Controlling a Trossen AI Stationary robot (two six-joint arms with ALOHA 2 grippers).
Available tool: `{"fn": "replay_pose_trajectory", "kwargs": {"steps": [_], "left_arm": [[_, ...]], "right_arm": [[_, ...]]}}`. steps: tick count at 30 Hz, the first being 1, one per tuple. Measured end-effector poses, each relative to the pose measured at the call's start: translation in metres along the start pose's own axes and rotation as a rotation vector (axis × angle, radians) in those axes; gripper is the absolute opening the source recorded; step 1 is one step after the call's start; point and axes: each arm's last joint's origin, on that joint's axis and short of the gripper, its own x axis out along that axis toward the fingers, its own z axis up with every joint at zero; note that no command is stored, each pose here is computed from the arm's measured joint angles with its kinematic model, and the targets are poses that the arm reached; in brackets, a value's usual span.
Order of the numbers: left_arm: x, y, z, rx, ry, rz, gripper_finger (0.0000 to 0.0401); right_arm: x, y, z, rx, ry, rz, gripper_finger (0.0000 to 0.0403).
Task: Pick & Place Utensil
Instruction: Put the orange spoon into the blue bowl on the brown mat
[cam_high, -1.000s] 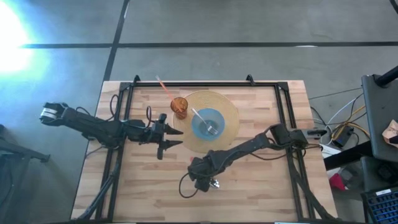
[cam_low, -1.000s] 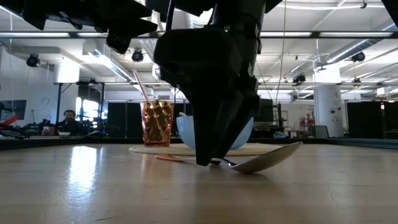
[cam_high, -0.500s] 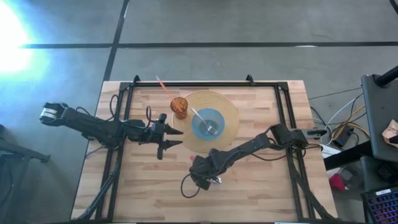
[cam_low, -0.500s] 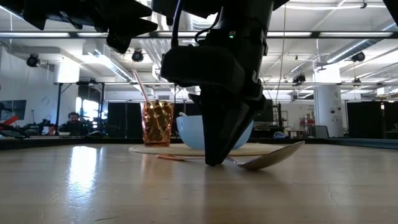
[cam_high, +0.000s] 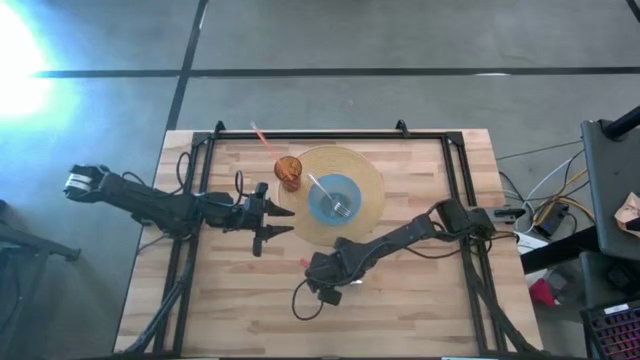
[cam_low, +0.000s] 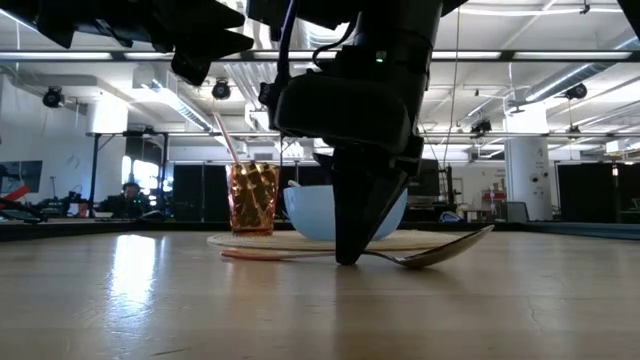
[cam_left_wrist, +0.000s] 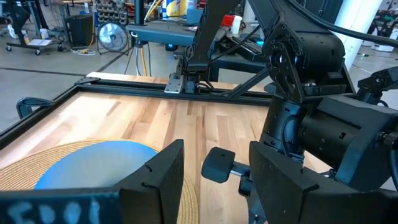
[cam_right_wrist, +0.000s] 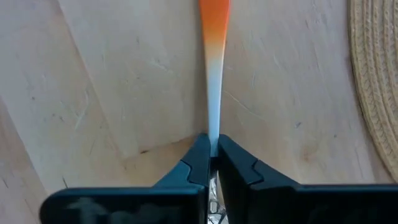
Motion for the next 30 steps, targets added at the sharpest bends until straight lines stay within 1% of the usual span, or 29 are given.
{"fn": "replay_pose_trajectory", "kwargs": {"steps": [3,9,14,17,23,30], "left_arm": [[0.0,0.0,0.0,0.001,0.001,0.0,0.0175],[0.0,0.0,0.0,0.0,0.0,0.0,0.0175],[0.0,0.0,0.001,-0.006,-0.005,0.0,0.0175],[-0.001,0.0,0.001,-0.007,-0.007,0.0,0.0175],[-0.001,0.0,0.001,-0.008,-0.01,-0.001,0.0174],[-0.001,0.0,0.001,-0.009,-0.013,0.012,0.0174]], "right_arm": [[-0.006,0.001,-0.003,-0.028,-0.001,-0.003,0.0014],[-0.029,-0.002,-0.006,-0.077,-0.019,-0.031,0.0014],[-0.037,-0.001,-0.008,-0.125,-0.03,-0.038,0.0013],[-0.045,-0.003,-0.009,-0.131,-0.04,-0.047,0.0013],[-0.062,-0.013,-0.011,-0.134,-0.077,-0.135,0.0013],[-0.086,-0.023,-0.015,-0.122,-0.149,-0.156,0.0013]]}}
